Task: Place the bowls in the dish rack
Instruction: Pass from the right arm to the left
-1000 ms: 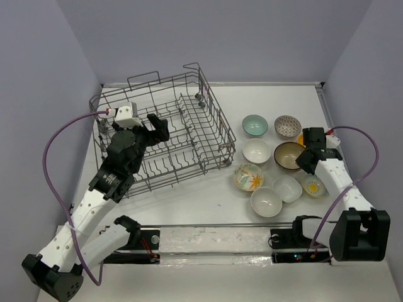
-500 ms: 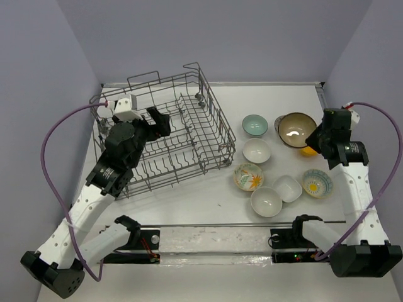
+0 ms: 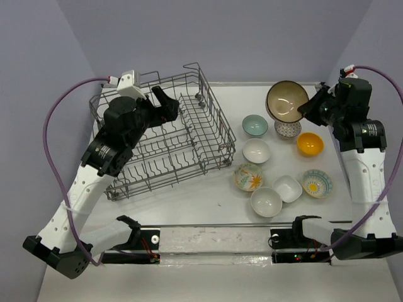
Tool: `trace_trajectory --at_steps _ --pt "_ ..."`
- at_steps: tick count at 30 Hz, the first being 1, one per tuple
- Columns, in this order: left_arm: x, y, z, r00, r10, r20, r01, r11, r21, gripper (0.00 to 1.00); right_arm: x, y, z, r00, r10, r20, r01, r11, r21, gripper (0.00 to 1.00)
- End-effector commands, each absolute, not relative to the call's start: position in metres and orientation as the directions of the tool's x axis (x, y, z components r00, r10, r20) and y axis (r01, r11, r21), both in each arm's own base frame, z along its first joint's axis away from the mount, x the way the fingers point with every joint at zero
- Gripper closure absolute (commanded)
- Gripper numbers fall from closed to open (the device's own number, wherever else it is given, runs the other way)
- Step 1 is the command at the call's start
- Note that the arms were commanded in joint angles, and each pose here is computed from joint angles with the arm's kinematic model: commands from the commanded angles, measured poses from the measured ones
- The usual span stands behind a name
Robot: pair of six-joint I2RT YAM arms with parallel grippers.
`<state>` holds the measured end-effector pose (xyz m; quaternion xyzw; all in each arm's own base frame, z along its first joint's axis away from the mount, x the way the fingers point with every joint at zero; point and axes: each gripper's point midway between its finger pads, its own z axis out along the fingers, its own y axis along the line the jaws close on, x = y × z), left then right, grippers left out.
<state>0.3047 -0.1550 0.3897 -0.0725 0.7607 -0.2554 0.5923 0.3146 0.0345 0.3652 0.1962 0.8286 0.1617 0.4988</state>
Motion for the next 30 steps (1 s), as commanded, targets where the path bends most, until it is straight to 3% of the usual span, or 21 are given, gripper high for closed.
trace_trajectory --at_steps 1,7,15,30 --pt "0.297 -0.166 0.394 -0.355 -0.422 -0.834 0.219 0.83 -0.513 0.01 0.327 0.081 0.431 -0.355 0.455 -0.817 -0.103 0.849 0.518 0.99" --pt "0.29 -0.166 0.397 -0.37 -0.435 -0.821 0.213 0.82 -0.531 0.01 0.329 0.155 0.435 -0.401 0.376 -0.835 -0.212 0.849 0.484 0.99" --pt "0.281 -0.153 0.397 -0.372 -0.431 -0.822 0.167 0.84 -0.516 0.01 0.332 0.227 0.418 -0.393 0.237 -0.888 -0.21 0.918 0.338 0.99" --pt "0.272 -0.139 0.356 -0.416 -0.415 -0.809 0.082 0.869 -0.488 0.02 0.333 0.302 0.419 -0.311 0.108 -0.944 -0.193 0.966 0.174 0.99"
